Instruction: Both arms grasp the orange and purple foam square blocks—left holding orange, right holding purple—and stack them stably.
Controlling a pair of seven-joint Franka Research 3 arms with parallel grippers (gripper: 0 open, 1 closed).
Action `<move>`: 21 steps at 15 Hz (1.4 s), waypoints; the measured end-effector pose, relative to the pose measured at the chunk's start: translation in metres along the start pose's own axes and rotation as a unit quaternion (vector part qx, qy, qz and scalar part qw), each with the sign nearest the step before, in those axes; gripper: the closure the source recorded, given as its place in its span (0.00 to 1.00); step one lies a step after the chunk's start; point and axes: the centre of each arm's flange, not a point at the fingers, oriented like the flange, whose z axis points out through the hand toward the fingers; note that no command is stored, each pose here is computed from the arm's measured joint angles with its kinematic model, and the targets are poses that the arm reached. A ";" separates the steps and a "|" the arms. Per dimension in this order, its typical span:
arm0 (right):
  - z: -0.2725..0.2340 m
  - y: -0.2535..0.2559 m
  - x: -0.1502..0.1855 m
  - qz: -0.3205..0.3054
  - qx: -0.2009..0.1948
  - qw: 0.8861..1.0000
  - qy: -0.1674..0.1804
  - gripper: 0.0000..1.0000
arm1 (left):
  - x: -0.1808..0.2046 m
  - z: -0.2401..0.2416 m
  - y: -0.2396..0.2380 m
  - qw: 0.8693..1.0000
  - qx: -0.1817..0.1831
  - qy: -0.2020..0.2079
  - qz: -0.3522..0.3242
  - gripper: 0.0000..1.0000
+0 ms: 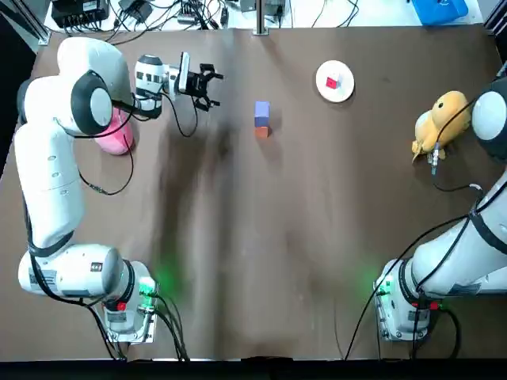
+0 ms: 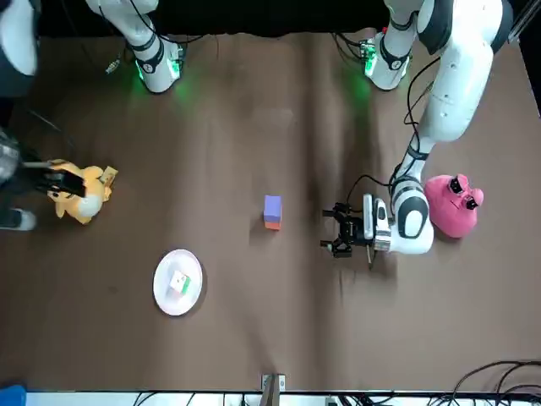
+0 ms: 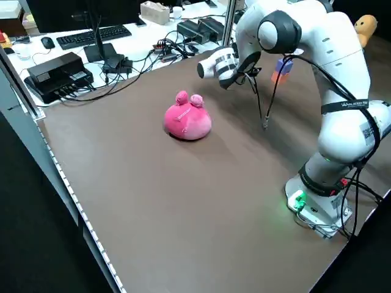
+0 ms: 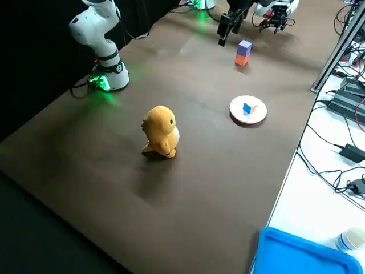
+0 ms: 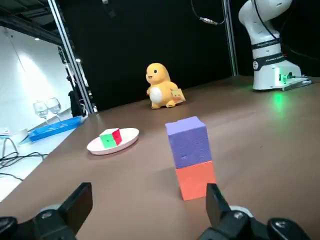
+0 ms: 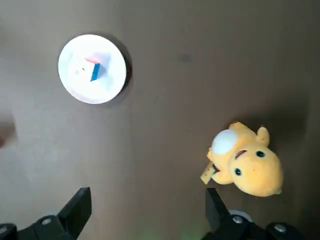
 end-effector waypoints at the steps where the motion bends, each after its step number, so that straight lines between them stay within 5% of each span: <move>1: -0.002 0.012 -0.003 -0.003 0.001 1.000 0.000 0.00 | 0.005 -0.006 -0.002 1.000 0.004 -0.002 0.000 0.00; 5: 0.003 0.015 -0.025 -0.008 -0.001 1.000 0.022 0.00 | 0.022 -0.032 0.007 0.994 0.018 -0.008 -0.107 0.00; 10: 0.002 0.017 -0.054 -0.016 -0.004 1.000 0.017 0.00 | 0.066 -0.055 0.004 0.962 0.014 -0.030 -0.269 0.00; 14: 0.006 0.016 -0.052 -0.024 -0.004 1.000 0.019 0.00 | 0.111 -0.093 -0.007 0.892 0.009 -0.099 -0.442 0.00; 17: 0.008 0.014 -0.052 -0.027 -0.004 0.999 0.017 0.00 | 0.145 -0.118 -0.011 0.824 0.024 -0.165 -0.541 0.00; 21: 0.009 0.014 -0.052 -0.027 -0.004 0.999 0.017 0.00 | 0.199 -0.138 -0.020 0.753 0.063 -0.248 -0.607 0.00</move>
